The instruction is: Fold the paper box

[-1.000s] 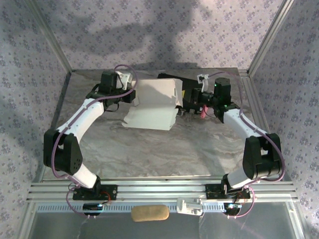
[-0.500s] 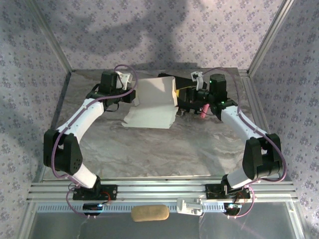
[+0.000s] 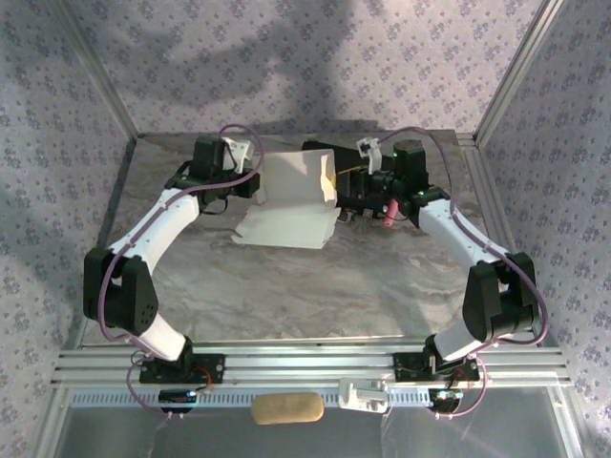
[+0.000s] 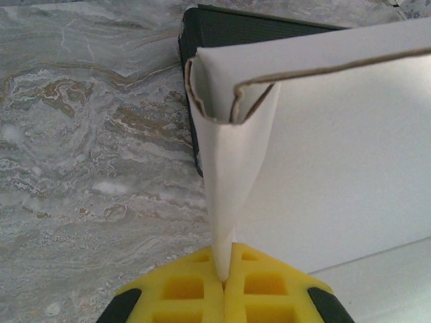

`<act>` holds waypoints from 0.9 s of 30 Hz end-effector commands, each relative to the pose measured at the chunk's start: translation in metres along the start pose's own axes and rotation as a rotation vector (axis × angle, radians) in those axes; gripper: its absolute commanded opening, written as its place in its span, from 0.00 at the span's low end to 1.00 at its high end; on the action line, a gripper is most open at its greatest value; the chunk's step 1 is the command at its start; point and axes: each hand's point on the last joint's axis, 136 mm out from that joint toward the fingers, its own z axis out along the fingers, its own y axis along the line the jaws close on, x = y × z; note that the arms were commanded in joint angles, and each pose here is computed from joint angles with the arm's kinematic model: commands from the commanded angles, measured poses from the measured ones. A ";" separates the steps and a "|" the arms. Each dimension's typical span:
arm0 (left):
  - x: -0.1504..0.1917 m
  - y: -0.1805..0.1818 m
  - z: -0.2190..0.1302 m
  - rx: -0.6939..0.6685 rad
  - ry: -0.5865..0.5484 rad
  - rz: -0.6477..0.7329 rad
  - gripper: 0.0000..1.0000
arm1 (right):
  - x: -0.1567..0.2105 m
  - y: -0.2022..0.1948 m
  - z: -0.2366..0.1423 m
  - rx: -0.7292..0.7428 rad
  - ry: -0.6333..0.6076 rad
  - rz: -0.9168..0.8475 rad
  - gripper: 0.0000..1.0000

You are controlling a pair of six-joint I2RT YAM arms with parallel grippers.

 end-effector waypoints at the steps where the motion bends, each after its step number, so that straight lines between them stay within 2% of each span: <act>1: -0.007 -0.016 -0.007 0.038 -0.017 0.039 0.00 | -0.009 0.014 0.000 -0.034 0.001 -0.047 0.45; 11: -0.007 -0.017 -0.007 0.037 -0.014 0.047 0.00 | -0.014 0.009 0.006 0.007 0.024 -0.055 0.46; 18: -0.006 -0.021 -0.007 0.027 -0.008 0.068 0.00 | -0.001 -0.004 0.025 0.178 0.105 -0.105 0.47; 21: -0.005 -0.021 -0.007 0.021 -0.006 0.074 0.00 | 0.007 -0.010 0.034 0.267 0.140 -0.134 0.44; 27: -0.001 -0.025 -0.004 0.019 0.007 0.088 0.00 | 0.013 -0.027 0.047 0.453 0.159 -0.176 0.24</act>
